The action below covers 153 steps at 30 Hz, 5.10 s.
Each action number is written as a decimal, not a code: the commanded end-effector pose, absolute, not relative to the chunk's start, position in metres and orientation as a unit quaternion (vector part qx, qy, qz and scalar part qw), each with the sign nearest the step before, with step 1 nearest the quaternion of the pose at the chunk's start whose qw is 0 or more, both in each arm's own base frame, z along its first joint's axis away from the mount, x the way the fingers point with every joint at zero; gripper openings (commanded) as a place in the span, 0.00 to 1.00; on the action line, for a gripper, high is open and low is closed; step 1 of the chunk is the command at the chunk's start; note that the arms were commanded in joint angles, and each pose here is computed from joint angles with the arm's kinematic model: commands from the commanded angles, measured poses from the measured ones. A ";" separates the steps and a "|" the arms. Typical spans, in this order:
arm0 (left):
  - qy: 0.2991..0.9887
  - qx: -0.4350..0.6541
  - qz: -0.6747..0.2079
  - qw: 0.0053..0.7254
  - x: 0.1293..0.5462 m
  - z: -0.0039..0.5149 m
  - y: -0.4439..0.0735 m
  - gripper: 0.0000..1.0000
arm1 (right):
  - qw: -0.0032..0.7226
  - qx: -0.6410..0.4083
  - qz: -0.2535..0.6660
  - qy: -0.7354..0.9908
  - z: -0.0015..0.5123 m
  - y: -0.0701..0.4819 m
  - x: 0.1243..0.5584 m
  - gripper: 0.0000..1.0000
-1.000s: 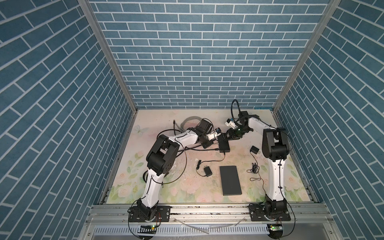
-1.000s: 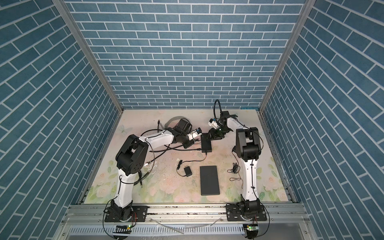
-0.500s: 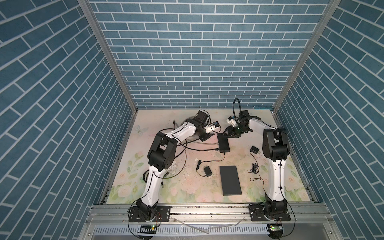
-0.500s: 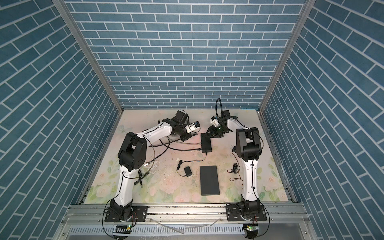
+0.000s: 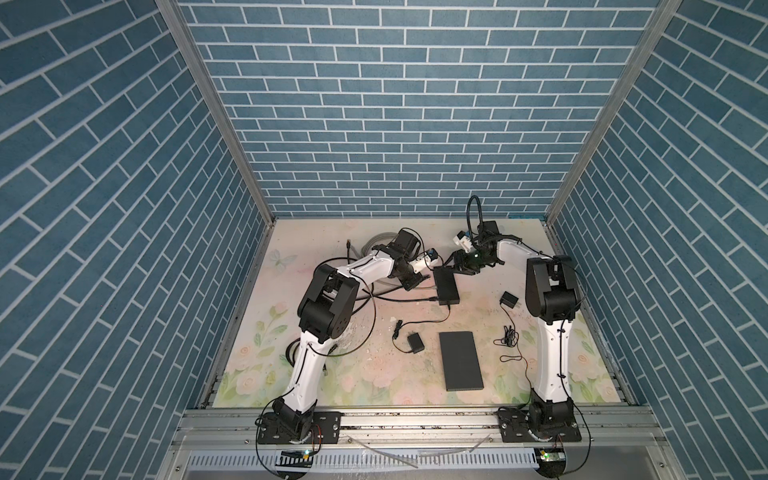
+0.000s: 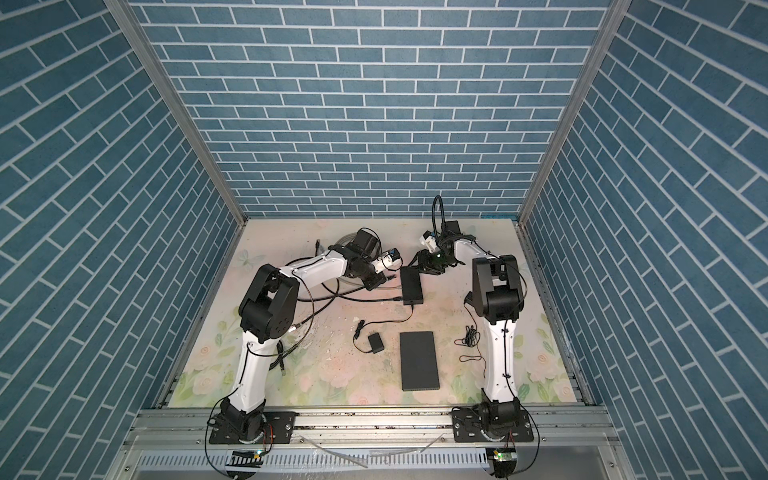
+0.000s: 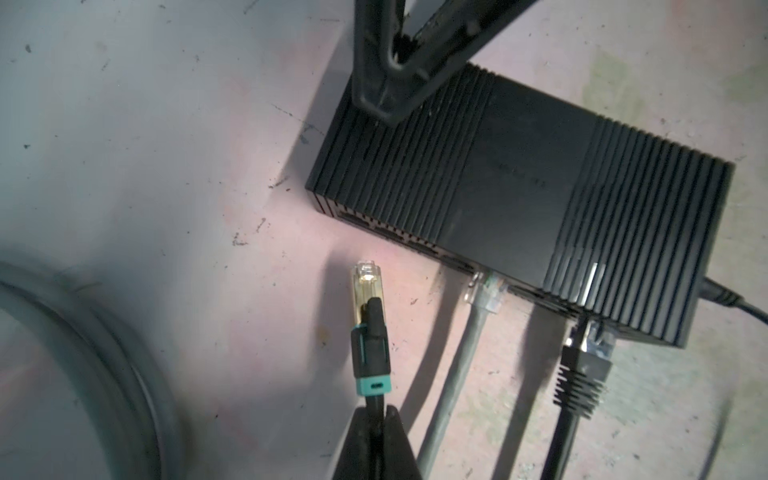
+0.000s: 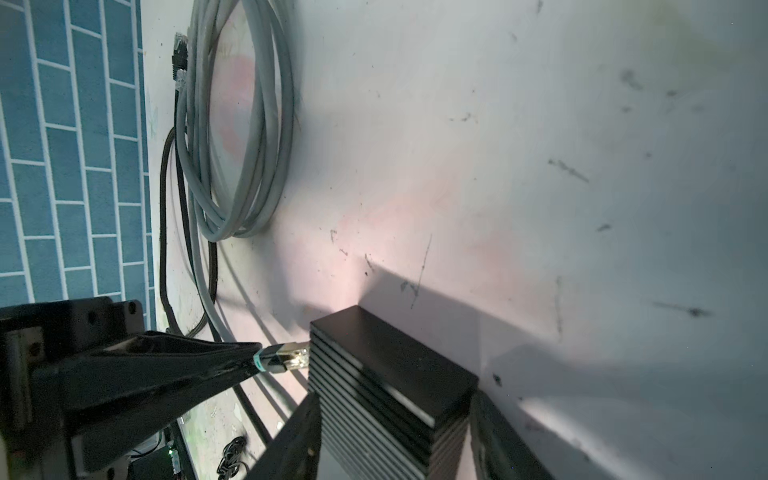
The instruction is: Insert the plug into the switch port
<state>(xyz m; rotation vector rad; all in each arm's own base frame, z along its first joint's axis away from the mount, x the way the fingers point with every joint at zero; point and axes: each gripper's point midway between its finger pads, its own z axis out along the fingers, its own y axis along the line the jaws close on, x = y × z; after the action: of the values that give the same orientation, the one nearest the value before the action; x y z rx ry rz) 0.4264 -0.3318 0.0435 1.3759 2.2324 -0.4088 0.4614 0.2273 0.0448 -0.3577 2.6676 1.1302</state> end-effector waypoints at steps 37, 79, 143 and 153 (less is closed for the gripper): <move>0.841 0.403 -0.173 0.317 0.410 0.055 -0.315 0.02 | 0.074 -0.179 0.411 0.891 0.028 0.274 0.438 0.54; 0.827 0.406 -0.191 0.340 0.401 0.048 -0.309 0.01 | 0.053 -0.224 0.377 0.897 0.013 0.282 0.430 0.54; 0.813 0.364 -0.289 0.351 0.402 0.043 -0.299 0.04 | -0.020 -0.388 0.493 0.779 0.030 0.343 0.348 0.48; 0.823 0.330 -0.304 0.348 0.415 0.041 -0.310 0.02 | -0.017 -0.401 0.501 0.767 0.036 0.352 0.343 0.47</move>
<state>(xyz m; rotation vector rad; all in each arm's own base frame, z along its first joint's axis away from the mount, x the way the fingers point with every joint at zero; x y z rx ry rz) 0.3922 -0.2813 0.0252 0.8912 2.2573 -0.7522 0.4171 0.3044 0.0421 -1.0304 2.4835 1.3580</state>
